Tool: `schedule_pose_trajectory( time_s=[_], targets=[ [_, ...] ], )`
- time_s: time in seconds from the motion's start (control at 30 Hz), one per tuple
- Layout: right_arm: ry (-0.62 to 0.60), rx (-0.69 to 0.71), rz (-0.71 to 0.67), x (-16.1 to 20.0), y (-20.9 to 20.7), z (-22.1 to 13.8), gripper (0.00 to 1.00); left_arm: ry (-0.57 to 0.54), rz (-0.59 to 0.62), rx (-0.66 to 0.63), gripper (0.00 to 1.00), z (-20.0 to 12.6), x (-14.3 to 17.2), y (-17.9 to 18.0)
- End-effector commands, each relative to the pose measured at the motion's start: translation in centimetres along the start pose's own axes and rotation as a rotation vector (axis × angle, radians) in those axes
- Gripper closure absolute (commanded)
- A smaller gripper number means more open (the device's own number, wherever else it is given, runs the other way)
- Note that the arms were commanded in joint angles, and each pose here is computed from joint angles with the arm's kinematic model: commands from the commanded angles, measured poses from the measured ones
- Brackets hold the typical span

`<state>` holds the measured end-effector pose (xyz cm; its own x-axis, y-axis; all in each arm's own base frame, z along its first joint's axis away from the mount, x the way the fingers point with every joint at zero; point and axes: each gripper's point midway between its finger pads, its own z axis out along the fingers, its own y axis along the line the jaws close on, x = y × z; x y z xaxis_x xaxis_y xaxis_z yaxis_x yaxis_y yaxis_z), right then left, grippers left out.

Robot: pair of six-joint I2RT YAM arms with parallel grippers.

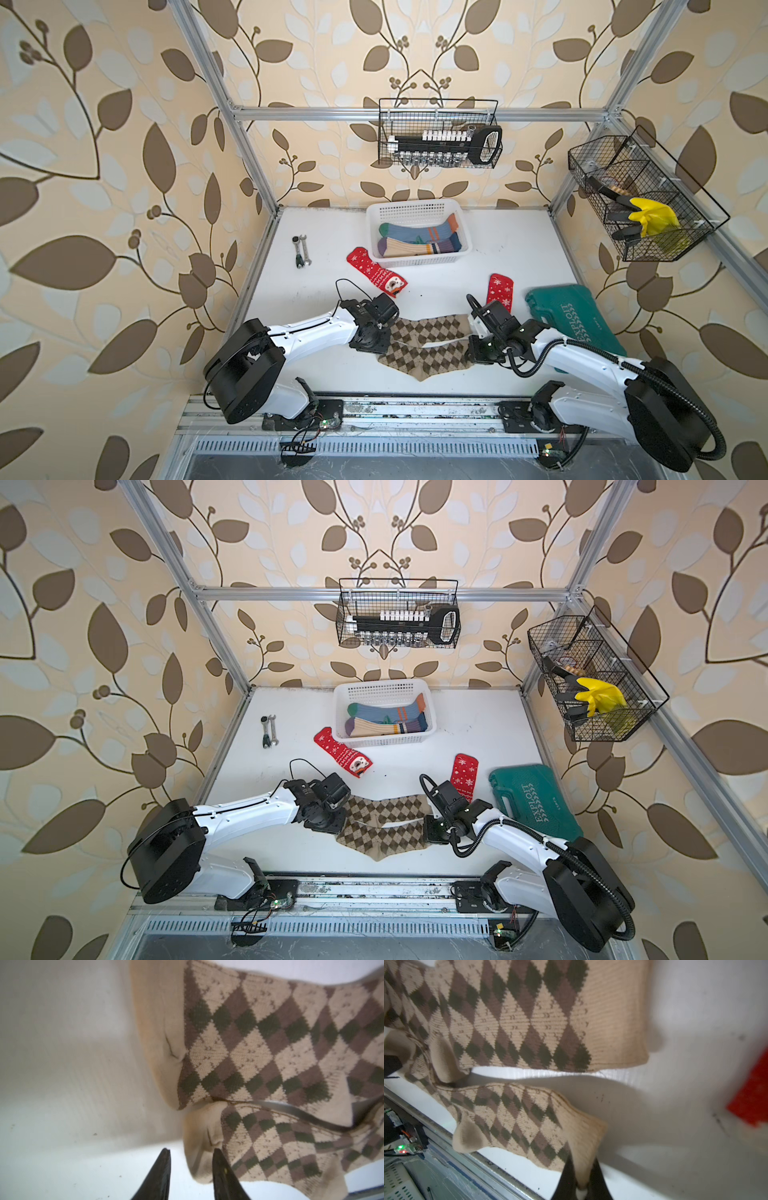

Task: Place the socks together as a pair
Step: Flatten out the sock at the center of the board, then pick up the sock at the center of the board.

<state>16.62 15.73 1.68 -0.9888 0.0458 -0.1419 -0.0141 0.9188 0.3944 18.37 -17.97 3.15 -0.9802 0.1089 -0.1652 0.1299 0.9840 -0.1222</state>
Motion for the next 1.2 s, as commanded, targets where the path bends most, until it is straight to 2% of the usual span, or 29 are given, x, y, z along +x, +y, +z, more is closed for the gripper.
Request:
schedule_pose_trajectory(
  time_s=[0.0,0.07,0.1,0.23,0.4,0.6,0.7,0.8,0.83,0.87,1.0,1.1,1.17],
  targets=[
    [-0.076,0.035,-0.006,-1.8,-0.5,-0.8,0.80,-0.080,-0.006,-0.032,0.54,-1.5,-1.7,0.7],
    [-0.110,0.035,0.001,-2.6,-0.5,-1.5,0.70,-0.126,-0.019,-0.030,0.50,-2.7,-2.6,1.0],
    [-0.137,0.035,0.006,-3.2,-0.6,-2.1,0.66,-0.153,-0.030,-0.023,0.42,-3.3,-3.2,1.1],
    [-0.226,0.025,0.033,-5.7,-1.2,-4.0,0.56,-0.230,-0.078,0.042,0.27,-4.9,-5.6,1.4],
    [-0.218,-0.009,0.042,-8.5,-1.2,-4.2,0.53,-0.209,-0.120,0.126,0.28,-3.7,-7.7,1.2],
    [-0.158,-0.032,0.031,-9.9,-0.7,-1.8,0.54,-0.164,-0.146,0.186,0.32,-1.2,-8.4,0.6],
    [-0.109,-0.037,0.033,-9.7,-0.8,-0.4,0.55,-0.126,-0.152,0.198,0.38,0.2,-8.0,0.4],
    [-0.063,-0.030,0.017,-9.2,-0.7,0.8,0.57,-0.113,-0.147,0.211,0.51,0.7,-8.0,0.2],
    [-0.053,-0.029,0.014,-9.1,-0.7,1.0,0.59,-0.111,-0.144,0.215,0.57,0.7,-8.0,0.2],
    [-0.046,-0.031,0.009,-8.9,-0.6,1.2,0.62,-0.110,-0.142,0.219,0.65,0.7,-8.0,0.1],
    [-0.058,-0.044,-0.001,-9.1,0.0,0.7,0.89,-0.118,-0.136,0.229,0.98,-0.2,-8.3,-0.2],
    [-0.100,-0.050,-0.017,-9.7,0.7,-1.0,1.00,-0.134,-0.127,0.243,1.00,-1.9,-8.7,-0.6],
    [-0.133,-0.047,-0.033,-10.1,1.2,-2.7,1.00,-0.176,-0.110,0.267,1.00,-4.4,-9.1,-1.0]
  ],
)
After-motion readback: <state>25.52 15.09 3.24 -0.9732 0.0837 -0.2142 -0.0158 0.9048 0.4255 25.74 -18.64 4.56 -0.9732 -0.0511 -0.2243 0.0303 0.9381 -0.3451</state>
